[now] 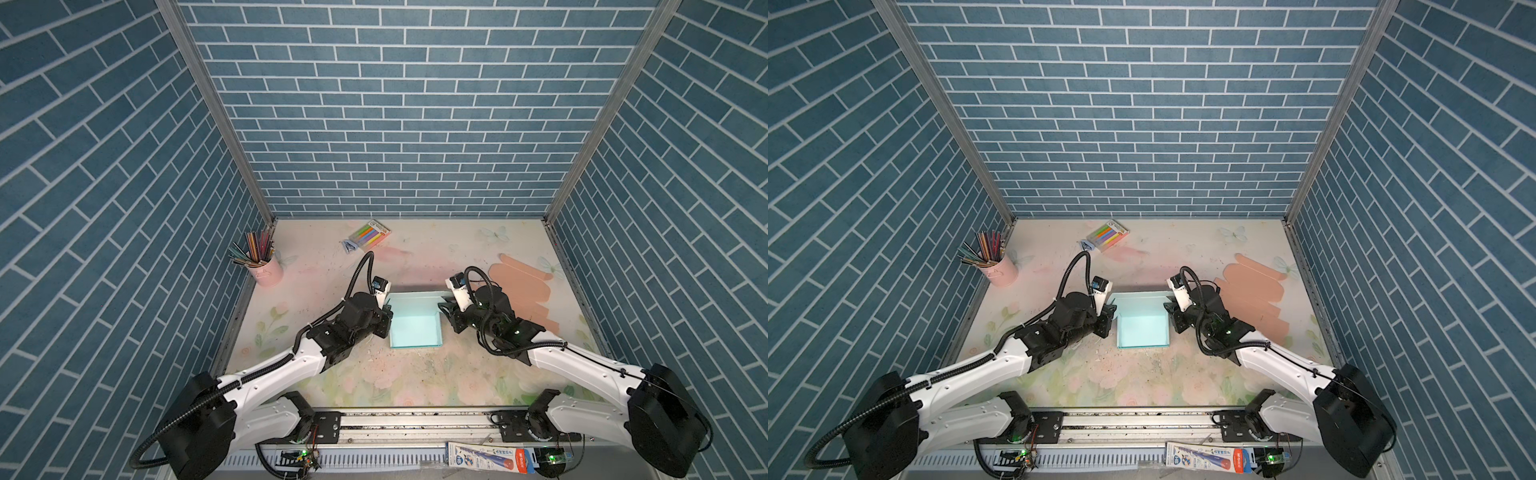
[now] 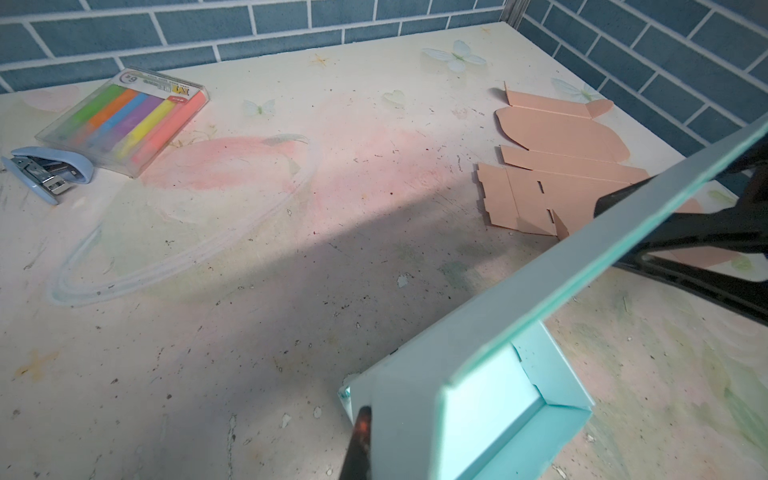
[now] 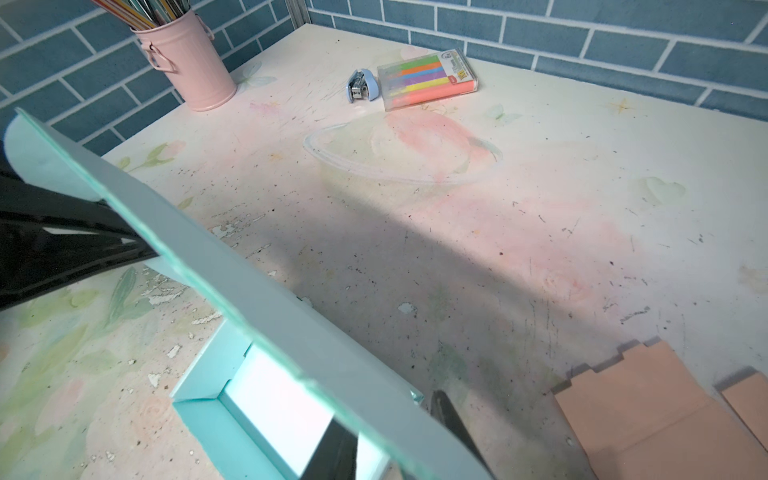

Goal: Fold the paper box

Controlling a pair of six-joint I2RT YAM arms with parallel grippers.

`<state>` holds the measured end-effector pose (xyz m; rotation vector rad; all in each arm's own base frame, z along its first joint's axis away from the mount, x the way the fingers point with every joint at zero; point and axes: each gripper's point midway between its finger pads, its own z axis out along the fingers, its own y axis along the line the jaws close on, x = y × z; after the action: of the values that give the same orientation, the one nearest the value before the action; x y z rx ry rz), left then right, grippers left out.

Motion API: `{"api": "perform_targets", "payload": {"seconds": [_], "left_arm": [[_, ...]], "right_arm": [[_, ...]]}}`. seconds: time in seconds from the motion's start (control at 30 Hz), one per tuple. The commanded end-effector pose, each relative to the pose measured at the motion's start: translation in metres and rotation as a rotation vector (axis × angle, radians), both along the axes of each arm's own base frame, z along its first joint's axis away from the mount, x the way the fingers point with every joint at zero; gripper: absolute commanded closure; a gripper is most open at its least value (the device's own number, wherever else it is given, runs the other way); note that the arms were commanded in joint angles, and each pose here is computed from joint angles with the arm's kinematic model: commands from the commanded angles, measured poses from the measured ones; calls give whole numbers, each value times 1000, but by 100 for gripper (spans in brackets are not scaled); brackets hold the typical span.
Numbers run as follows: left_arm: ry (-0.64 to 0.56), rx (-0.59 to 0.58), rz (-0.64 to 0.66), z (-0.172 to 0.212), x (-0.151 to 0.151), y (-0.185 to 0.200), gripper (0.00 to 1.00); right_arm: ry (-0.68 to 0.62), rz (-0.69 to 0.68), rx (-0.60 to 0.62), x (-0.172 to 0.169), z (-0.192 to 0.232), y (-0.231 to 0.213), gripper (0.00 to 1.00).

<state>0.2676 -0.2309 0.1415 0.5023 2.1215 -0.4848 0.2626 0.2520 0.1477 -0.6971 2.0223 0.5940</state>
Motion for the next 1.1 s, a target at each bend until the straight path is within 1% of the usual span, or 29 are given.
{"api": "perform_targets", "payload": {"seconds": [0.0,0.23,0.43,0.53,0.63,0.73,0.93,1.0,1.07], "left_arm": [[-21,-9,-15,11,3,-3,99],[-19,-23,-34,12,1,-6,98],[-18,-17,-18,11,2,-3,98],[-23,-17,-16,13,2,-3,98],[-24,-15,-20,14,3,-4,99],[-22,-12,-23,13,4,-4,98],[-18,-11,-24,13,4,-5,99],[-19,-8,-25,13,4,-5,99],[-20,-3,-23,13,4,-5,99]], "right_arm": [[-8,4,34,0,6,-1,70],[-24,20,13,3,9,0,76],[-2,19,-35,2,1,-3,79],[1,13,-57,2,0,-6,77],[-18,10,-52,1,4,-9,77],[-36,17,-43,1,7,-8,78],[-26,30,-46,1,8,-5,80],[-30,30,-45,1,9,-5,78],[-35,23,-47,1,11,-7,78]]}}
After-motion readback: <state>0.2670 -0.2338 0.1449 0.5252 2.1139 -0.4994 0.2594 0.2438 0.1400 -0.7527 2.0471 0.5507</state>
